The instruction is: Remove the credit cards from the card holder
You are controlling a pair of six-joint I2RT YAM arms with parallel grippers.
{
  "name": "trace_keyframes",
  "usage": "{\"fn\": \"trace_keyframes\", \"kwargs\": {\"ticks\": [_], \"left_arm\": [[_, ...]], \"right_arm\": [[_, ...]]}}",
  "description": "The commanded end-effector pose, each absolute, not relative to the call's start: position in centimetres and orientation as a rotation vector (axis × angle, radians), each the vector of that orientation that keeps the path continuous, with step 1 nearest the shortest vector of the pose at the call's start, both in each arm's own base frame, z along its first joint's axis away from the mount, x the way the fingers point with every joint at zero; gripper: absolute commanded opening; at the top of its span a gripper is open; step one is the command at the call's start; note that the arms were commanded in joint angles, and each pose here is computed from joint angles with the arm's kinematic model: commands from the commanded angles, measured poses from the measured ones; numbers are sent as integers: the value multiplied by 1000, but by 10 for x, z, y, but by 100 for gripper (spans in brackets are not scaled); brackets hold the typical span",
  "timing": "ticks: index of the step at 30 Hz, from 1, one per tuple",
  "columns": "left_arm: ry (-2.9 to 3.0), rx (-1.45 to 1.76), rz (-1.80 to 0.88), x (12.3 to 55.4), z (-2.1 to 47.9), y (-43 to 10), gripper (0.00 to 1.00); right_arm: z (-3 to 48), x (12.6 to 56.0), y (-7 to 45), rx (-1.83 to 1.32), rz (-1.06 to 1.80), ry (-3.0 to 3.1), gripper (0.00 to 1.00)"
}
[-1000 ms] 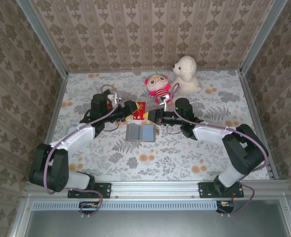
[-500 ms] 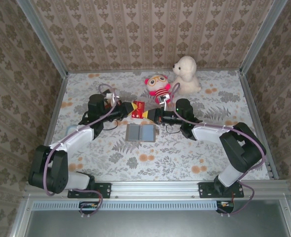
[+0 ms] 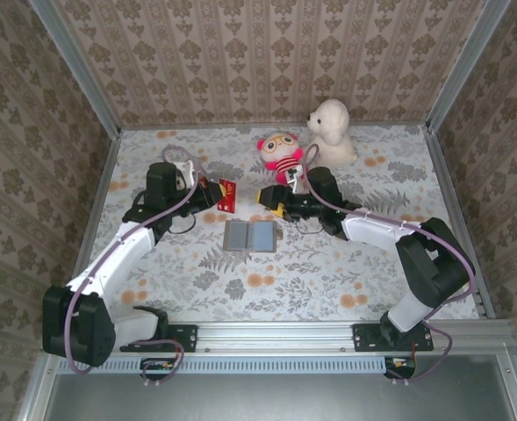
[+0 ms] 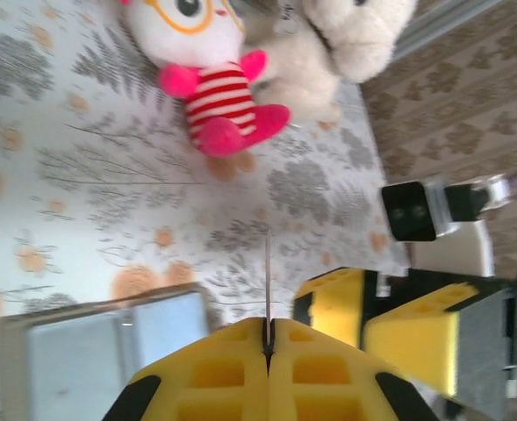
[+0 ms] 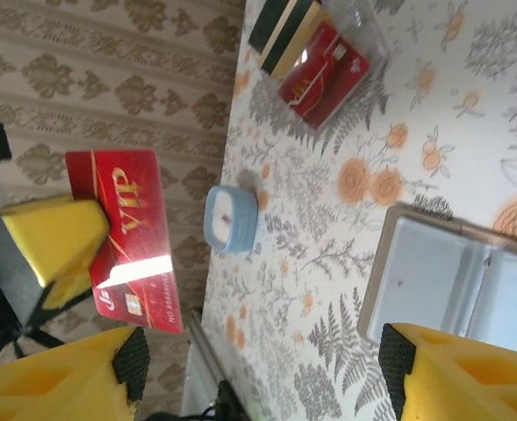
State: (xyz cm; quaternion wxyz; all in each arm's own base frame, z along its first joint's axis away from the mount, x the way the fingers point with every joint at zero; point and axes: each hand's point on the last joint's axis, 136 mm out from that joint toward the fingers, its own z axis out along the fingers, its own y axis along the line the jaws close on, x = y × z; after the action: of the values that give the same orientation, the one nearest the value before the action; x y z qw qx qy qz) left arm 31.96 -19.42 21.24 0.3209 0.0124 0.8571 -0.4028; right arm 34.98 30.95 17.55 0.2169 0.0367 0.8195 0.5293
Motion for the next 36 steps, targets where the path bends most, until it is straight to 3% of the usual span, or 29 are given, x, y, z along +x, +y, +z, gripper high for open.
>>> {"fn": "trace_keyframes", "kwargs": {"ticks": [1,10,18,27,36], "left_arm": [[2344,83,-784,325,190,-166,0],[2354,183,-551,355,197,-136,0],[2219,241,-373,375,228,-101,0],[2179,562,-206,390,229,-102,0],[2243,938,-113,410,183,-107,0]], "right_arm": [[166,365,303,167,1335,2328,78],[196,366,326,-17,1232,2360,84],[155,347,296,-149,1030,2481,100],[141,350,268,-148,892,2468,100],[143,338,256,-152,922,2438,100]]}}
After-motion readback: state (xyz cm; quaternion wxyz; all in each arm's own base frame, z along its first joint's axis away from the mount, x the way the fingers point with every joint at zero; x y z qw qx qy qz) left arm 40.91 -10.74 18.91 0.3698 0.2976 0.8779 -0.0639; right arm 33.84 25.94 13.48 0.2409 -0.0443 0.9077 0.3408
